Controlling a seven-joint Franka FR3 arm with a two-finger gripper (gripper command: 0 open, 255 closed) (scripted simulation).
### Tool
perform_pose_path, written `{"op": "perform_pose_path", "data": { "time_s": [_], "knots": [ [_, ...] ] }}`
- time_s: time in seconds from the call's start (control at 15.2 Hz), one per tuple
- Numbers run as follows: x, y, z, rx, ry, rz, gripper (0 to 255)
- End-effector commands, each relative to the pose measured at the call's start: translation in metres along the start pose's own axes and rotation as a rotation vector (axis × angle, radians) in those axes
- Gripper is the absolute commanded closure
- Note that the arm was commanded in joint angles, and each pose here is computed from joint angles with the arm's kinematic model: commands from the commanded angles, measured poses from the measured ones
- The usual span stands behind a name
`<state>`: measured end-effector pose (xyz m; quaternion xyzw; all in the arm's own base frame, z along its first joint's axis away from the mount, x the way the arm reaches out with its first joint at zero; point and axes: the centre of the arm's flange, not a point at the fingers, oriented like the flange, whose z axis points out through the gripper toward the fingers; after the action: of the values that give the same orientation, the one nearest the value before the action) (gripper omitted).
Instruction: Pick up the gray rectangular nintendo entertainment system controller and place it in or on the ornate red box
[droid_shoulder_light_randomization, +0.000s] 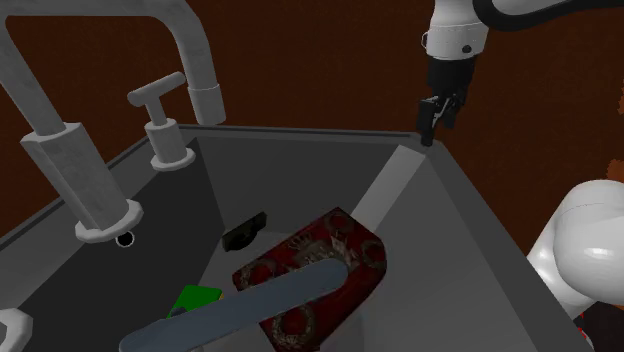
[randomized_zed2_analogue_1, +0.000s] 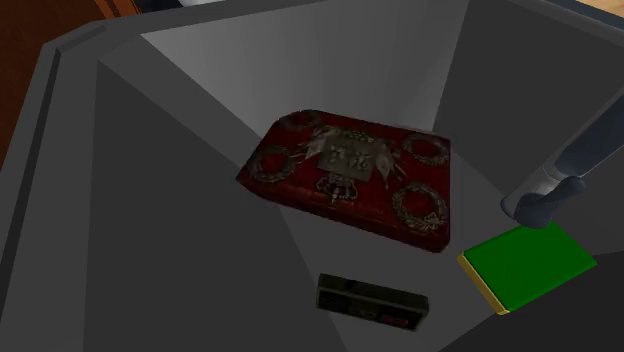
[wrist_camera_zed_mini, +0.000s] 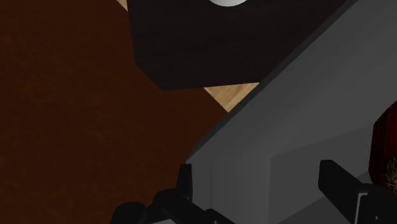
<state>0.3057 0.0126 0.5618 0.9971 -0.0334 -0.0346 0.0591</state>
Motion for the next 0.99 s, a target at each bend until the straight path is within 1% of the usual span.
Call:
{"op": "perform_pose_path", "data": {
  "time_s": [0.0,0.46,0.92],
  "knots": [
    [0.000,0.000,0.000,0.000,0.000,0.000,0],
    [-0.005,-0.081,0.028,0.052,0.037,0.211,0],
    [0.009,-0.162,0.051,0.103,0.075,0.422,0]
  ]
}}
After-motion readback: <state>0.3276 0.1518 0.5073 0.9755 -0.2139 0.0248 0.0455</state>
